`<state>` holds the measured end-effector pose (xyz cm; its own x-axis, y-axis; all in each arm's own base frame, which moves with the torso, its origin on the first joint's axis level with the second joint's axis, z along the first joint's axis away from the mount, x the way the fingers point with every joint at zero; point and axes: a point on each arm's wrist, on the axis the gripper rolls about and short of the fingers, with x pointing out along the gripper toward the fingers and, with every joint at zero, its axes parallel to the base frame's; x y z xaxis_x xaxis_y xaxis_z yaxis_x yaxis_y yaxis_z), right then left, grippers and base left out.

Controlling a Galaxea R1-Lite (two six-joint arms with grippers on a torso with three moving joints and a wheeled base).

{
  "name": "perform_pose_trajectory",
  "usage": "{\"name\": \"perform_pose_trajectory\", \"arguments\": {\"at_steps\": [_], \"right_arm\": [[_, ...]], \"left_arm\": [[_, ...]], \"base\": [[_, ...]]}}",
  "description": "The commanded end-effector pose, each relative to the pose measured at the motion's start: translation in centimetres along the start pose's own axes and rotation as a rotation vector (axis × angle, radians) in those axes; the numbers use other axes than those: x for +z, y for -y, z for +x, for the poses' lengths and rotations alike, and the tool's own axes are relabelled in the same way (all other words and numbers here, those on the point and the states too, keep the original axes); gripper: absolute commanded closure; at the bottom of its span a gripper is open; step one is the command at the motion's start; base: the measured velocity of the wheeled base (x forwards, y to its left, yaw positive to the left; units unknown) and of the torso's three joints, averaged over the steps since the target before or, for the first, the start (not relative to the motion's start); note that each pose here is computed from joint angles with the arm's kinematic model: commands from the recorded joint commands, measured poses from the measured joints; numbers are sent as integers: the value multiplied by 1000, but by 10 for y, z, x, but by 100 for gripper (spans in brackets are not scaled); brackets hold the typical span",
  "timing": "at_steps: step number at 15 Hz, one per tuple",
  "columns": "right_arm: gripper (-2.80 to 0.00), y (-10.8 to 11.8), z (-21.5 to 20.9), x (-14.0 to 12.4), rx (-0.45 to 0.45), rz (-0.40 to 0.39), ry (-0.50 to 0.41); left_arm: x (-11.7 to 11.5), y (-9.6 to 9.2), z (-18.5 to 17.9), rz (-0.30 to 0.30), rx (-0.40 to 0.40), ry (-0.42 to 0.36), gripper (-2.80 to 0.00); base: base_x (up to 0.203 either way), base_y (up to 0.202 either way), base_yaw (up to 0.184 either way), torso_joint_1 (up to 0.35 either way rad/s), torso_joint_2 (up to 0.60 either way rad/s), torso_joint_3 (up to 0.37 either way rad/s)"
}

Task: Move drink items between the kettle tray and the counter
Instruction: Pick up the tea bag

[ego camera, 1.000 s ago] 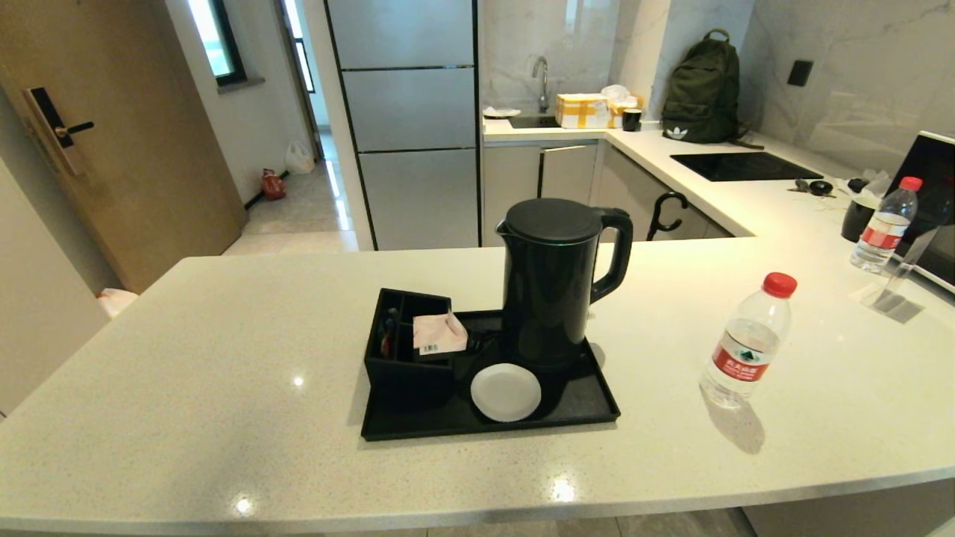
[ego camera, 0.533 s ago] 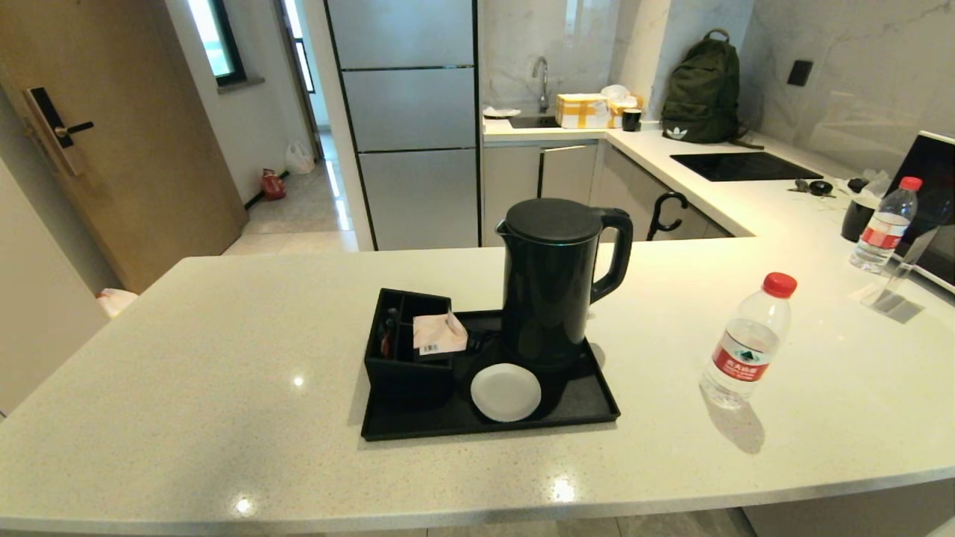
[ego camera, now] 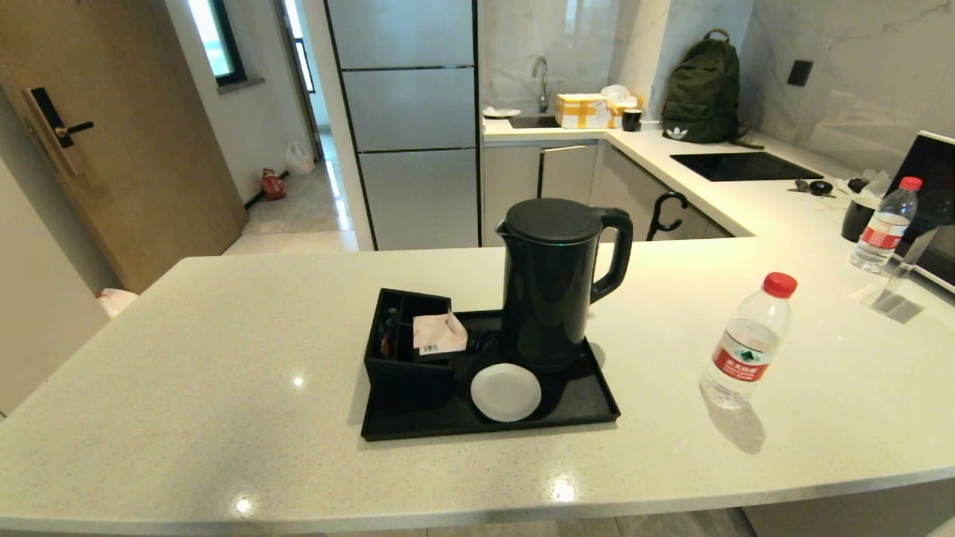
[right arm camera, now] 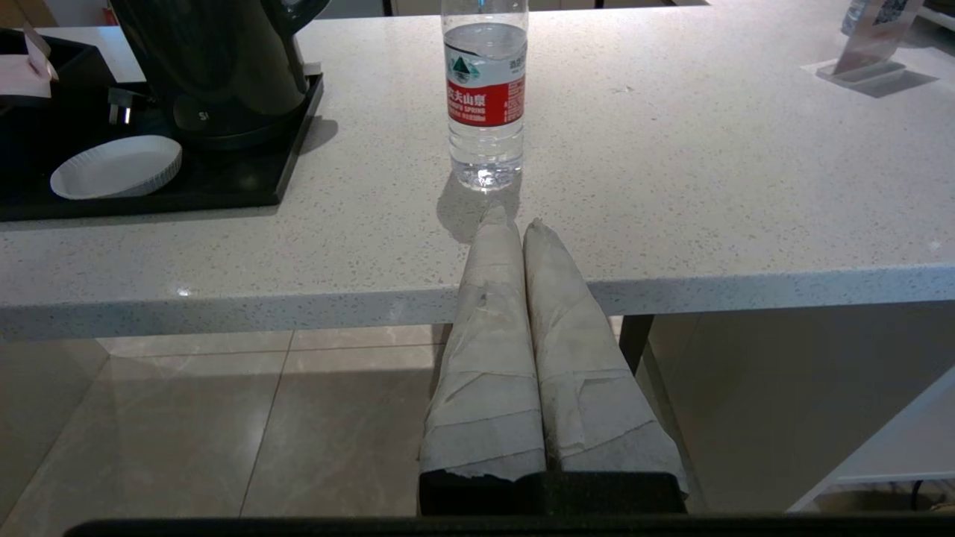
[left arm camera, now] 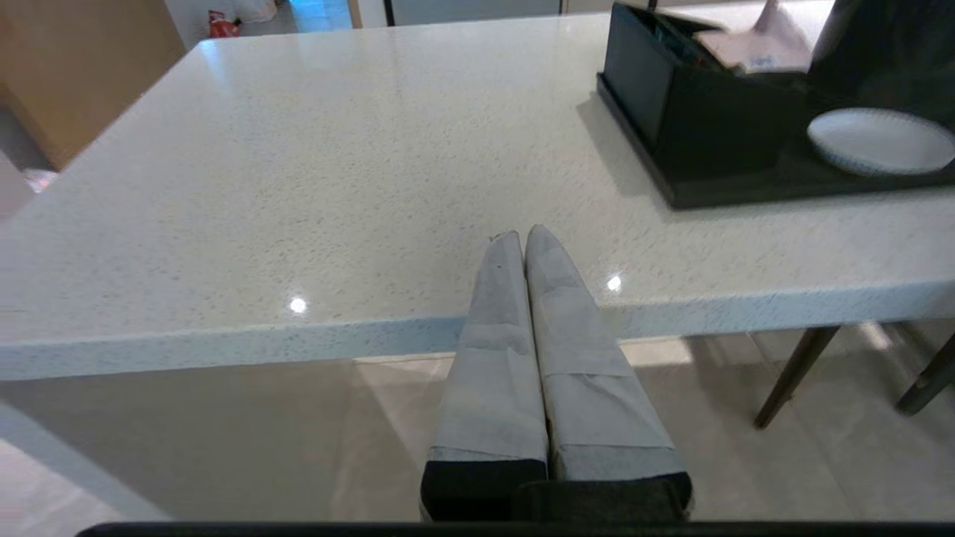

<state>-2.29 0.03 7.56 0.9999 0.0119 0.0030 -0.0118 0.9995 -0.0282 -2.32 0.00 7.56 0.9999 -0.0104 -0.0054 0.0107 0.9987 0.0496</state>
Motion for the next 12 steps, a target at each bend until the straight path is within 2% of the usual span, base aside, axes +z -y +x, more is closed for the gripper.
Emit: {"name": "perform_pose_trajectory", "arguments": {"at_steps": [1,2,3,4,6,9,10,12], "right_arm": [[0,0,0,0,0,-1,-3],[0,0,0,0,0,-1,-3],[0,0,0,0,0,-1,-3],[0,0,0,0,0,-1,-3],[0,0,0,0,0,-1,-3],[0,0,0,0,0,-1,-3],[0,0,0,0,0,-1,-3],[0,0,0,0,0,-1,-3]], "left_arm": [[0,0,0,23,-3,-3,0],[1,0,0,80,-10,-6,0],[4,0,-1,84,-11,-13,0],[16,0,-1,74,-13,-19,0],[68,-3,0,7,-20,-22,0],[130,-4,29,-82,-109,-166,0],[142,-4,44,-95,-153,-246,0],[159,-2,94,-123,-229,-486,0]], "base": [[0,0,0,0,0,0],[0,0,0,0,0,0],[0,0,0,0,0,0],[0,0,0,0,0,0],[0,0,0,0,0,0],[0,0,0,0,0,0],[0,0,0,0,0,0],[0,0,0,0,0,0]]}}
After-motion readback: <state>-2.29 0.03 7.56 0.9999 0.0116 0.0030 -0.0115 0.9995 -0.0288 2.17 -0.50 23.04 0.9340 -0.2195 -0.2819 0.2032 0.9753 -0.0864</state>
